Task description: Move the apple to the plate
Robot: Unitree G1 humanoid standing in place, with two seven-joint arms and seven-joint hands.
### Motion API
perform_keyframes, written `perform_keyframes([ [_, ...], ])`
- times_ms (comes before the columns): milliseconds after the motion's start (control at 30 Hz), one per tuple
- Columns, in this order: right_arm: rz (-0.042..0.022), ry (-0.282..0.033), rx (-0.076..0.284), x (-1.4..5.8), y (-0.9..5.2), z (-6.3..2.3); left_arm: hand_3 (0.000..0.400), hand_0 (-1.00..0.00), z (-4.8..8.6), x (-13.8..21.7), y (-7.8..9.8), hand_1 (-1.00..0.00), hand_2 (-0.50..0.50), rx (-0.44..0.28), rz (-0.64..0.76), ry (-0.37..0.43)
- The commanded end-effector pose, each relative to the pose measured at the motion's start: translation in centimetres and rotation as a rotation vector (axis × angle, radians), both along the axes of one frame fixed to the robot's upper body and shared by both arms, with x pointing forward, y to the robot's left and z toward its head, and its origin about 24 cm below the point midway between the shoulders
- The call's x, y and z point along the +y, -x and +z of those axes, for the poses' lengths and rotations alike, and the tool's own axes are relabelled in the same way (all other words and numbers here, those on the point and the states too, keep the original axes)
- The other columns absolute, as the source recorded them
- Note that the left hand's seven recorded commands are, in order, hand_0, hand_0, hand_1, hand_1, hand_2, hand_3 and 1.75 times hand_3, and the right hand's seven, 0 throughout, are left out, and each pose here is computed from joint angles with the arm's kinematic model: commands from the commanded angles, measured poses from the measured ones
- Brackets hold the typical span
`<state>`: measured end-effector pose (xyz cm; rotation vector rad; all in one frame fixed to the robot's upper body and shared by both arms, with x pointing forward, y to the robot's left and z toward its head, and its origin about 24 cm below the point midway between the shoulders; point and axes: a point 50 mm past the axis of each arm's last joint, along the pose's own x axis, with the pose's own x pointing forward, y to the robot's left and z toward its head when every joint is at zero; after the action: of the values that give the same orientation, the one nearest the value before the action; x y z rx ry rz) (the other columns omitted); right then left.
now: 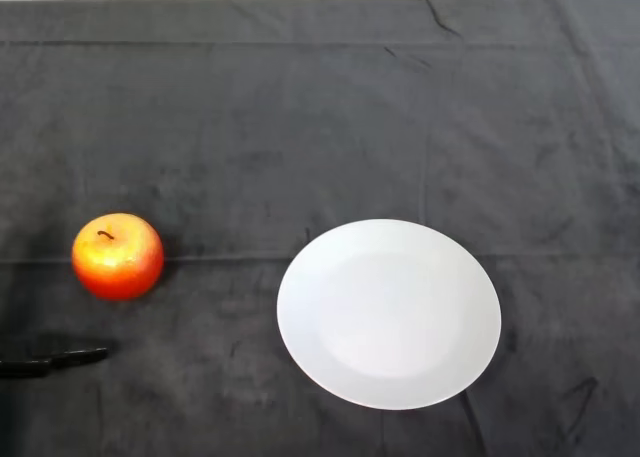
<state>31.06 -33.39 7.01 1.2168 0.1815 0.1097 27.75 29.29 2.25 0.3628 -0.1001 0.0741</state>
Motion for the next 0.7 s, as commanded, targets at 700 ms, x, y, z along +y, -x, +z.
perform_keyframes([
  [700,-0.0256,0.000,-0.040,-0.68,-0.07,0.97,0.000,0.00,-0.1,-4.1,-2.6,0.00,0.00,0.054,-0.141,-0.065],
])
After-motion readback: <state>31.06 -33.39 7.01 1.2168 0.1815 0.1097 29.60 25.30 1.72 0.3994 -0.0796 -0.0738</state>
